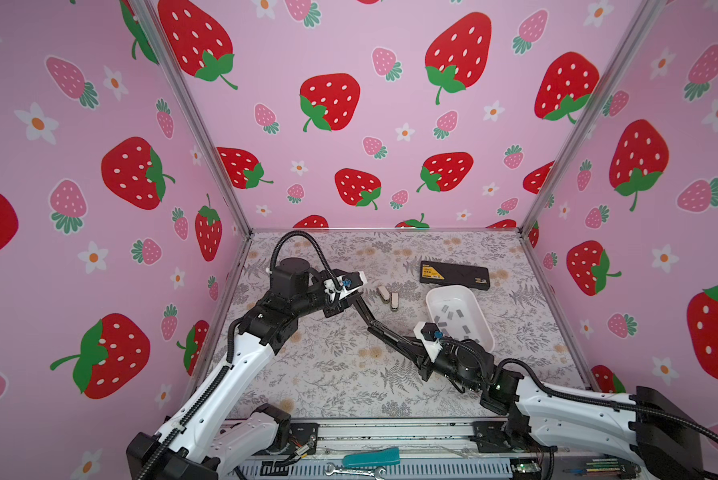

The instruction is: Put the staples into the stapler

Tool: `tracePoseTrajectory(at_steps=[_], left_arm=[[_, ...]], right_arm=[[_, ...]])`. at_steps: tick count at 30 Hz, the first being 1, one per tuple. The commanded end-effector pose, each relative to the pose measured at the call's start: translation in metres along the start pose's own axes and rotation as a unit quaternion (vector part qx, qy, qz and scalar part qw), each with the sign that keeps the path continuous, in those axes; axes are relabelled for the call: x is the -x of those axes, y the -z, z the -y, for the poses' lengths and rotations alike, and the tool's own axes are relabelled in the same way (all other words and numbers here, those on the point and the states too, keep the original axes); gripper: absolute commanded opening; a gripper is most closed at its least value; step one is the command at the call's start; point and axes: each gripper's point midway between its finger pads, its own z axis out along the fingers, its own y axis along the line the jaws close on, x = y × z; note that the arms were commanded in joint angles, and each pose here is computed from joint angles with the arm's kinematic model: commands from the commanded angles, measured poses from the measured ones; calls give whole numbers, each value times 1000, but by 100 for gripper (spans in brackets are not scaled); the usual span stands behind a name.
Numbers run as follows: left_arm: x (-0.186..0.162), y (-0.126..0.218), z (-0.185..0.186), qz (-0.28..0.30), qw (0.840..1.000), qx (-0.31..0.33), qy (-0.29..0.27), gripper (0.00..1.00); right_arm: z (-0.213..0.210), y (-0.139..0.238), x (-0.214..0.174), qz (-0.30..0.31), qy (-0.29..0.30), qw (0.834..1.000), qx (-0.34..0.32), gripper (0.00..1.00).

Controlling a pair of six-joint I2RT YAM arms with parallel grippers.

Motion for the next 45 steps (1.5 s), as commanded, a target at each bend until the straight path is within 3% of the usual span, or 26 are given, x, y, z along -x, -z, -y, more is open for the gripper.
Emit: tracePoseTrajectory(at_steps=[1,11,20,33,45], left_arm=[[-6,4,-21,-42,998,41,4,52],[-22,0,-34,-93,993,65,25,52],[0,11,-32,-36,997,65,26,53],[16,28,-32,8,996,89,24,54],[2,34,-51,-30,988,145,52,55]], right_arm=[[-6,10,59,105,-16,994,11,0],[-4,12,61,113,-23,993,7,0],[13,2,57,110,-52,992,-44,0],[35,-93,31,57,-94,978,-175,0],[73,-179,-41,-13,-146,963,-224,0]])
